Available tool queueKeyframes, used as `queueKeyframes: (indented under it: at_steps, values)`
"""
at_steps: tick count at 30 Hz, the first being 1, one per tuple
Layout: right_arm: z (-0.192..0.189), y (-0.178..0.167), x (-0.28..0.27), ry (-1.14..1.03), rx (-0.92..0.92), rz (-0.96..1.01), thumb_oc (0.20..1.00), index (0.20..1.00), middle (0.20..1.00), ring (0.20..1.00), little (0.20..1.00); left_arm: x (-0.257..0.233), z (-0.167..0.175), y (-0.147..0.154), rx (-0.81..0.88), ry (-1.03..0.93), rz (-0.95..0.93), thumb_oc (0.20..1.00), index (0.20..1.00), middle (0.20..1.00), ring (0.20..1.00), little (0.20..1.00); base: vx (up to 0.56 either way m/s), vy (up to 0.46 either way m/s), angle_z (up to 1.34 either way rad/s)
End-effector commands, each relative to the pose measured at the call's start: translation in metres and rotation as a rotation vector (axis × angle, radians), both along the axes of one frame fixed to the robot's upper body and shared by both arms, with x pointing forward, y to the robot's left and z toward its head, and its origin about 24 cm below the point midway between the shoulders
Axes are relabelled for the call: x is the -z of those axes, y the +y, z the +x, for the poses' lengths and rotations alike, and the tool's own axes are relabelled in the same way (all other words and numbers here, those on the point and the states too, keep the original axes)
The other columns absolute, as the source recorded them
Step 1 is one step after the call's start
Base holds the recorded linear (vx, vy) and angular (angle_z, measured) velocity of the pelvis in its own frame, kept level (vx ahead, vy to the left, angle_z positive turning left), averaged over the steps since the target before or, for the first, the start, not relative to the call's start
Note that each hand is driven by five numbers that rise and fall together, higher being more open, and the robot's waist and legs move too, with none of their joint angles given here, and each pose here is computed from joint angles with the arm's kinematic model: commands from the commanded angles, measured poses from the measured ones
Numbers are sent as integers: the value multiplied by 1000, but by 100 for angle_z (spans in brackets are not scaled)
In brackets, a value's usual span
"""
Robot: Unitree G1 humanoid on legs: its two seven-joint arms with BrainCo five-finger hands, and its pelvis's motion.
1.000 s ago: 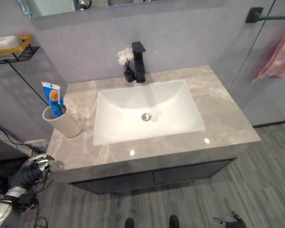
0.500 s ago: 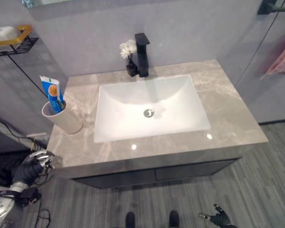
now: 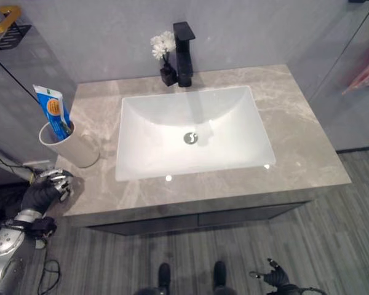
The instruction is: Put brush and paste in cup on sink, flatten towel.
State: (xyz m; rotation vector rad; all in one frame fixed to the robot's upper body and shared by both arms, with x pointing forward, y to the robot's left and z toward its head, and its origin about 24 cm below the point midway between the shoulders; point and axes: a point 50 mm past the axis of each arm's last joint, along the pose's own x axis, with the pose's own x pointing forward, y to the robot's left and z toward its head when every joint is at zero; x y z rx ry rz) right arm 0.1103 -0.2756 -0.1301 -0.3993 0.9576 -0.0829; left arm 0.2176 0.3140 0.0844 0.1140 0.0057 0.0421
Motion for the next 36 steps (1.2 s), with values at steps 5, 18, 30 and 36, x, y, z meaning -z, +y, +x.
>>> queueKeyframes:
  at_steps: [5, 18, 30, 36]
  values:
    - [12, 4, -3, -4, -79, -20, 1000, 1000, 1000, 1000, 1000, -19, 9, 10, 14, -28, 54, 200, 200, 200, 200, 200, 0, 0, 0]
    - [17, 7, -4, -11, -121, -21, 1000, 1000, 1000, 1000, 1000, -37, 30, 9, -5, -95, 75, 200, 200, 200, 200, 200, 2, -1, -1]
    - [19, 13, -3, -3, -146, -22, 1000, 1000, 1000, 1000, 1000, -23, 53, 1, -92, -106, 38, 200, 200, 200, 200, 200, 3, 0, -4]
    - [19, 15, -3, -3, -158, -16, 1000, 1000, 1000, 1000, 1000, -24, 65, 3, -153, -115, 36, 200, 200, 200, 200, 200, 4, -1, -1]
